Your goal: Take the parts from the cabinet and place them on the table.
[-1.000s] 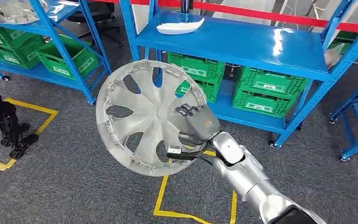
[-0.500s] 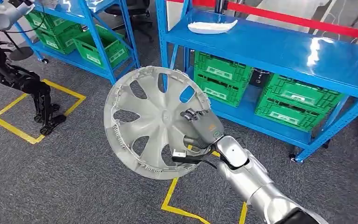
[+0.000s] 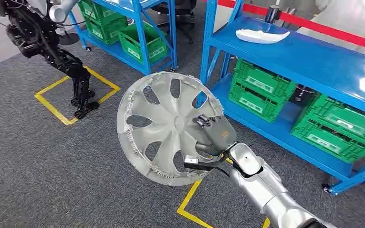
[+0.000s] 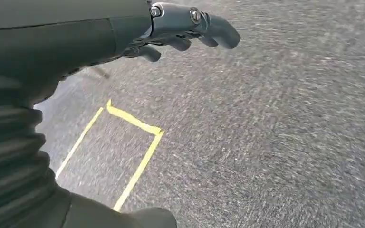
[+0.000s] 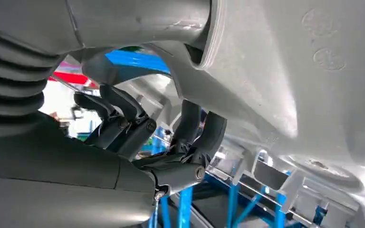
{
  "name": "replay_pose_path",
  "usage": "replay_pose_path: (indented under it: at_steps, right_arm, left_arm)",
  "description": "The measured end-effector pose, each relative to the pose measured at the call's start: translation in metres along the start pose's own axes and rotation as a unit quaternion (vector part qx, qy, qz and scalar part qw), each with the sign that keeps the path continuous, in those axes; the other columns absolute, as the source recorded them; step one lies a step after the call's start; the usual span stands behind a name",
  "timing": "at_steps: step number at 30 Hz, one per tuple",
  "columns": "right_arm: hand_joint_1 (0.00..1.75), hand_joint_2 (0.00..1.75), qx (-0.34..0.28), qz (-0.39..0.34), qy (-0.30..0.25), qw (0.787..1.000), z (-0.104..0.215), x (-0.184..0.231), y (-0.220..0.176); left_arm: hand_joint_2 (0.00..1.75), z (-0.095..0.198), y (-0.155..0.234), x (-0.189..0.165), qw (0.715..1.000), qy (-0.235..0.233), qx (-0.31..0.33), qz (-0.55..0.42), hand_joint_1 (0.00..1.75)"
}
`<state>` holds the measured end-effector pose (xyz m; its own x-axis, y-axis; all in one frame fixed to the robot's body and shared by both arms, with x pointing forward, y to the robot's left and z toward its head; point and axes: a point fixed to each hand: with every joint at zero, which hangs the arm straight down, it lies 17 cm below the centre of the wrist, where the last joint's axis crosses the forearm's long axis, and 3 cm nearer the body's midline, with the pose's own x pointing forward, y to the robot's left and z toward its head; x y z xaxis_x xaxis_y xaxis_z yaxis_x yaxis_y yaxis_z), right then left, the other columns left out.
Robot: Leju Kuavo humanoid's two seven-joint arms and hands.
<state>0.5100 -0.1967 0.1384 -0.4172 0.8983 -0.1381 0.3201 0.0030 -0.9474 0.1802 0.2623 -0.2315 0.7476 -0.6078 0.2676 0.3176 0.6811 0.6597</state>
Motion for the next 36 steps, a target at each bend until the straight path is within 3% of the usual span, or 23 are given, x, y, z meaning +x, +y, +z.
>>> replay_pose_path:
  at_steps: [8,19,27,36]
  right_arm:
    - [1.75,0.0,-0.01,0.001,-0.013,1.0,-0.02,0.017,-0.011]
    - [1.75,0.0,-0.041,-0.022,-0.047,0.998,-0.08,0.066,-0.046]
    - [1.75,0.0,-0.019,-0.027,-0.047,0.998,-0.067,0.072,-0.026]
    - [1.75,0.0,-0.025,-0.021,-0.053,0.998,-0.068,0.072,-0.03]
  left_arm:
    - [1.75,-0.002,0.006,-0.013,0.999,0.02,0.011,0.024,0.0]
    - [1.75,0.0,0.009,-0.043,0.997,0.063,0.022,0.034,0.0]
    - [1.75,0.001,0.008,-0.044,0.998,0.059,0.022,0.031,0.0]
    - [1.75,0.003,0.006,-0.048,0.997,0.067,0.02,0.034,0.0]
